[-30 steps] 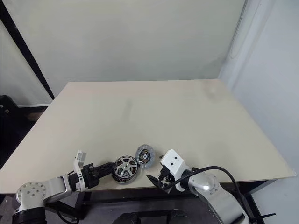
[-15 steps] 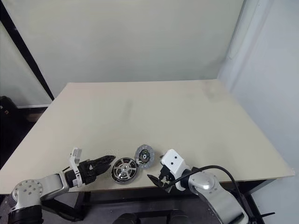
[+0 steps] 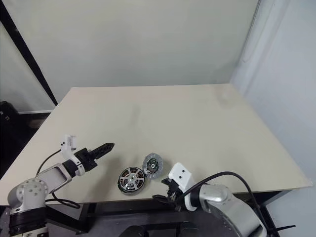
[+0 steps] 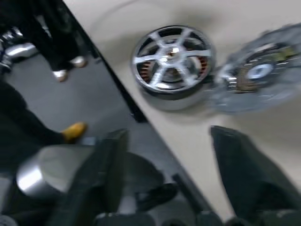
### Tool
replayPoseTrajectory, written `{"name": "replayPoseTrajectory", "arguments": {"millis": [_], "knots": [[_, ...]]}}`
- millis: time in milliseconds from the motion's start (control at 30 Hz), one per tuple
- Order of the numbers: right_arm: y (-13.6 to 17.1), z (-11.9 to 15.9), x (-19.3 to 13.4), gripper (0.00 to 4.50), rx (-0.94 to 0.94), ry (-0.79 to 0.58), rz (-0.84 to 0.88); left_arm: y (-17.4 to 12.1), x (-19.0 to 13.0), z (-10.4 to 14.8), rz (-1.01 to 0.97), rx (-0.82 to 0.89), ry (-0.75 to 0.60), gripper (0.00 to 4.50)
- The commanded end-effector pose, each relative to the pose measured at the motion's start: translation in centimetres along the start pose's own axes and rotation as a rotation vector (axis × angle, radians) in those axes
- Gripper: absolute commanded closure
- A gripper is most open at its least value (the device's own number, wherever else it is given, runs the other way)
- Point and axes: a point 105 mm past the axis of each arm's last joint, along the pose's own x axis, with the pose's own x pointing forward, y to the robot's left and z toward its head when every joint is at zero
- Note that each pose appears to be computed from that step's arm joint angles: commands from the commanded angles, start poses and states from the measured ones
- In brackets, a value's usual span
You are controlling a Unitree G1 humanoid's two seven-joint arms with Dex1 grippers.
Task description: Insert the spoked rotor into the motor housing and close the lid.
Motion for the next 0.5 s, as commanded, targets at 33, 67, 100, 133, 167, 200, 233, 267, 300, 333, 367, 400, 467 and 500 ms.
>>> {"name": "replayPoseTrajectory", "arguments": {"millis": [33, 67, 100, 133, 167, 200, 233, 267, 300, 333, 367, 400, 467, 500], "knots": [[-0.7, 0.8, 1.3, 2.72, 0.021, -0.032, -0.064, -1.0, 1.0, 1.6, 0.032, 0.224, -0.086, 0.00], [-0.9, 0.9, 1.7, 3.08, 0.034, -0.036, -0.080, -1.1, 1.2, 1.6, 0.037, 0.274, -0.090, 0.00], [-1.2, 0.8, 2.1, 3.48, 0.048, -0.035, -0.096, -1.0, 1.3, 1.5, 0.049, 0.295, -0.090, 0.00], [-1.4, 0.8, 2.3, 3.83, 0.054, -0.032, -0.105, -1.0, 1.4, 1.5, 0.055, 0.305, -0.091, 0.00], [-1.5, 0.8, 2.6, 4.23, 0.067, -0.028, -0.114, -0.9, 1.4, 1.6, 0.059, 0.312, -0.098, 0.00], [-1.6, 0.6, 3.0, 4.48, 0.082, -0.018, -0.114, -0.8, 1.5, 1.6, 0.064, 0.321, -0.097, 0.00], [-1.6, 0.6, 3.2, 4.48, 0.092, -0.012, -0.112, -0.8, 1.5, 1.6, 0.066, 0.329, -0.097, 0.00], [-1.6, 0.5, 3.4, 4.48, 0.098, -0.008, -0.115, -0.8, 1.5, 1.6, 0.064, 0.342, -0.096, 0.00], [-1.7, 0.4, 3.6, 4.48, 0.103, -0.001, -0.119, -0.7, 1.4, 1.5, 0.063, 0.348, -0.090, 0.00], [-1.6, 0.3, 3.8, 4.48, 0.105, 0.007, -0.116, -0.6, 1.4, 1.4, 0.064, 0.356, -0.086, 0.00], [-1.6, 0.3, 4.0, 4.48, 0.105, 0.013, -0.115, -0.4, 1.3, 1.3, 0.068, 0.362, -0.078, 0.00], [-1.6, 0.3, 4.2, 4.48, 0.105, 0.017, -0.113, -0.3, 1.3, 1.2, 0.072, 0.366, -0.073, 0.00], [-1.4, 0.2, 4.5, 4.48, 0.102, 0.026, -0.098, -0.1, 1.2, 1.0, 0.076, 0.374, -0.066, 0.00], [-1.3, 0.2, 4.6, 4.48, 0.102, 0.033, -0.090, -0.1, 1.2, 1.0, 0.076, 0.374, -0.065, 0.00]]}}
